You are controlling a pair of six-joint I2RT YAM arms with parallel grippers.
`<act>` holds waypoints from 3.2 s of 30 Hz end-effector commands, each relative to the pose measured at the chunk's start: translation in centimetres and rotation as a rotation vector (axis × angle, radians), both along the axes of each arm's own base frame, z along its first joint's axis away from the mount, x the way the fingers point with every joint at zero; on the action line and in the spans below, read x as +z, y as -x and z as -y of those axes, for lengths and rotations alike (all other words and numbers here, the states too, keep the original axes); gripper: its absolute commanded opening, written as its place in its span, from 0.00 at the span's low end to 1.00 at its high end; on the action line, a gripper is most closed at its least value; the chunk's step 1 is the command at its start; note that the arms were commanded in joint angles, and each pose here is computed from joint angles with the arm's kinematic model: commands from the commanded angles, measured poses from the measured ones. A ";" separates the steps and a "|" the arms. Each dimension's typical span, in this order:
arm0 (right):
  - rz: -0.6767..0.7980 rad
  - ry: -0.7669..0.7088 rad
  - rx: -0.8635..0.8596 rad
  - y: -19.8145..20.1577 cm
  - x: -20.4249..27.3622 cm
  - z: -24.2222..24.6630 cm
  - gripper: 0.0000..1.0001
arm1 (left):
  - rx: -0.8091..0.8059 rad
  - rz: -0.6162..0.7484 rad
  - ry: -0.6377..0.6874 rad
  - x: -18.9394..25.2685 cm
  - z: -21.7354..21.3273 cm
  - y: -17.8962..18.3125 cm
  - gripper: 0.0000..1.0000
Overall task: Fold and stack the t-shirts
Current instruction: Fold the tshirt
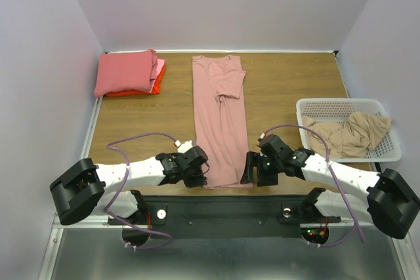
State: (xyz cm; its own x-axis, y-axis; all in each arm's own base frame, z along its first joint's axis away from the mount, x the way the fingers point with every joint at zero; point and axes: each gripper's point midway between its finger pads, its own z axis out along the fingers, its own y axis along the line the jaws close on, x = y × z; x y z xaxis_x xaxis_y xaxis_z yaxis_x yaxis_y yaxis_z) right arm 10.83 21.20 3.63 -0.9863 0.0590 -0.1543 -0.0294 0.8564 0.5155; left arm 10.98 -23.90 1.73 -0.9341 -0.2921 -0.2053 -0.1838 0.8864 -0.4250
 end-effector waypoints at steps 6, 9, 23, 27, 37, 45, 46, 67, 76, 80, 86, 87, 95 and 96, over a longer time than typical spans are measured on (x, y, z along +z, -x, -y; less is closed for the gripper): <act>0.004 0.108 -0.064 -0.9 -2.3 0.8 0.51 | -0.015 -0.072 -0.088 -2.4 -2.5 1.9 0.00; 0.004 0.119 -0.059 -0.9 -2.5 1.0 0.23 | -0.022 -0.068 -0.080 -2.2 -2.2 1.8 0.00; 0.310 0.159 -0.142 -8.4 3.5 -0.1 0.00 | 0.039 0.099 -0.097 3.5 -1.4 -4.4 0.00; 0.436 0.196 -0.195 -12.1 6.4 -0.5 0.00 | 0.057 0.176 -0.064 5.7 -0.7 -8.0 0.00; 0.630 0.332 -0.339 -22.0 10.0 -0.1 0.00 | 0.164 0.305 -0.108 9.2 -1.5 -18.0 0.00; 0.628 0.256 -0.352 -27.5 10.4 -0.2 0.00 | 0.188 0.344 -0.160 10.3 -2.3 -24.0 0.00; 0.629 0.249 -0.353 -28.2 10.4 -0.3 0.00 | 0.193 0.353 -0.163 10.5 -2.3 -24.6 0.00; 0.542 0.210 -0.354 -35.9 5.8 -0.5 0.01 | 0.223 0.341 -0.155 7.5 -3.4 -34.1 0.00; 0.545 0.174 -0.322 -36.4 6.5 -0.8 0.55 | 0.189 0.340 -0.160 7.0 -3.0 -34.8 0.98; 0.534 0.143 -0.270 -34.5 7.0 -1.0 0.75 | 0.218 0.358 -0.146 8.3 -3.9 -33.1 0.98; 0.504 0.043 -0.116 -30.4 7.2 -3.5 1.00 | 0.241 0.356 -0.116 8.7 -5.7 -27.9 0.98; 0.508 0.043 -0.099 -30.1 7.2 -3.9 1.00 | 0.254 0.350 -0.105 8.5 -6.0 -27.1 0.98; 0.518 0.005 0.035 -29.7 6.5 -8.4 1.00 | 0.267 0.344 -0.047 7.0 -8.0 -19.6 0.98; 0.507 0.002 0.053 -29.8 5.8 -9.2 1.00 | 0.268 0.324 -0.062 6.0 -8.6 -18.5 0.98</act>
